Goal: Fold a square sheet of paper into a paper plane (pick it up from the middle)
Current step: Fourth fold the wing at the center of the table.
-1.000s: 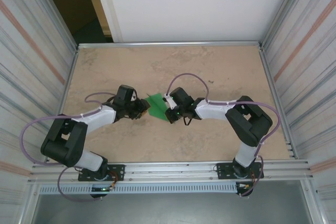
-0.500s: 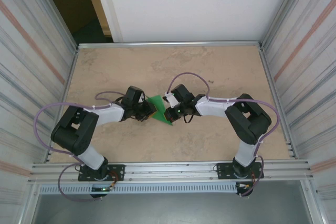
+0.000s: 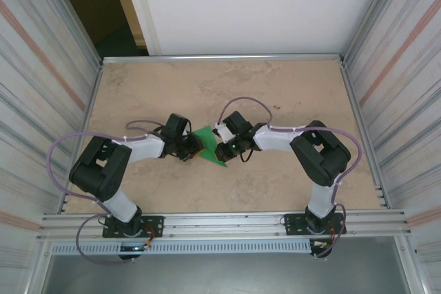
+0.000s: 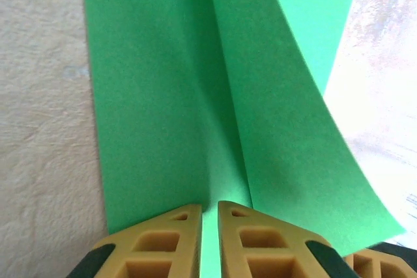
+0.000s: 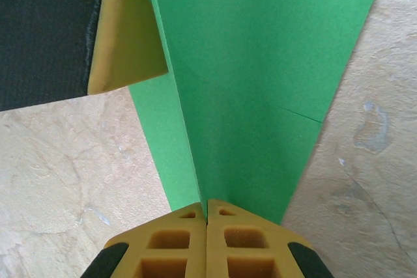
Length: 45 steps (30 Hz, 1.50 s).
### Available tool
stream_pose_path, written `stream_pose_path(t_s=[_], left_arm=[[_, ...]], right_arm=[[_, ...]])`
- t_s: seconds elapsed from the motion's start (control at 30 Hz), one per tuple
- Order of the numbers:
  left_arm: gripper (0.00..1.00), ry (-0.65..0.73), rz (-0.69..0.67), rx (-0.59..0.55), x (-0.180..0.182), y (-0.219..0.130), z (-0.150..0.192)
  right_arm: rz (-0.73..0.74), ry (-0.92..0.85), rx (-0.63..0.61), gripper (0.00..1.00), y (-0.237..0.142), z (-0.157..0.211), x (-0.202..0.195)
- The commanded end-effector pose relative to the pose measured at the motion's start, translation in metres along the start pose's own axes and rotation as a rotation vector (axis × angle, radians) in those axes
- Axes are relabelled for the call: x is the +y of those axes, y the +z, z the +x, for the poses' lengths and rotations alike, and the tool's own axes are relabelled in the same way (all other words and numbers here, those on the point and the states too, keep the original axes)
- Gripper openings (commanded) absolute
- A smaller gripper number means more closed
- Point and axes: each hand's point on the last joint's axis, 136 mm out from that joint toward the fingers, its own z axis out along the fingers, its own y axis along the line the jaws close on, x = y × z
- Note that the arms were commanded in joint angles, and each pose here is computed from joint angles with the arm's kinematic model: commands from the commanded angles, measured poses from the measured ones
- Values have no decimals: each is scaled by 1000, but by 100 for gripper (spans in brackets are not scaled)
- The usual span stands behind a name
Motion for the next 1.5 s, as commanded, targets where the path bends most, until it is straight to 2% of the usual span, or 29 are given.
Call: stream_pose_path(t_s=[0.0, 0.4, 0.73, 1.0, 1.33, 1.47], left_arm=[[14, 17, -32, 7, 5, 3, 2], [14, 14, -73, 17, 16, 4, 5], [15, 21, -76, 18, 15, 3, 4], [17, 27, -79, 14, 16, 2, 4], [26, 142, 116, -63, -30, -11, -9], [30, 164, 148, -67, -34, -10, -5]], right_arm=[[-26, 43, 22, 1, 2, -1, 3], [-129, 130, 31, 1, 1, -2, 4], [-152, 205, 64, 2, 8, 6, -4], [-218, 276, 32, 2, 4, 4, -9], [-242, 299, 33, 3, 5, 6, -11], [-243, 303, 31, 3, 4, 5, -12]])
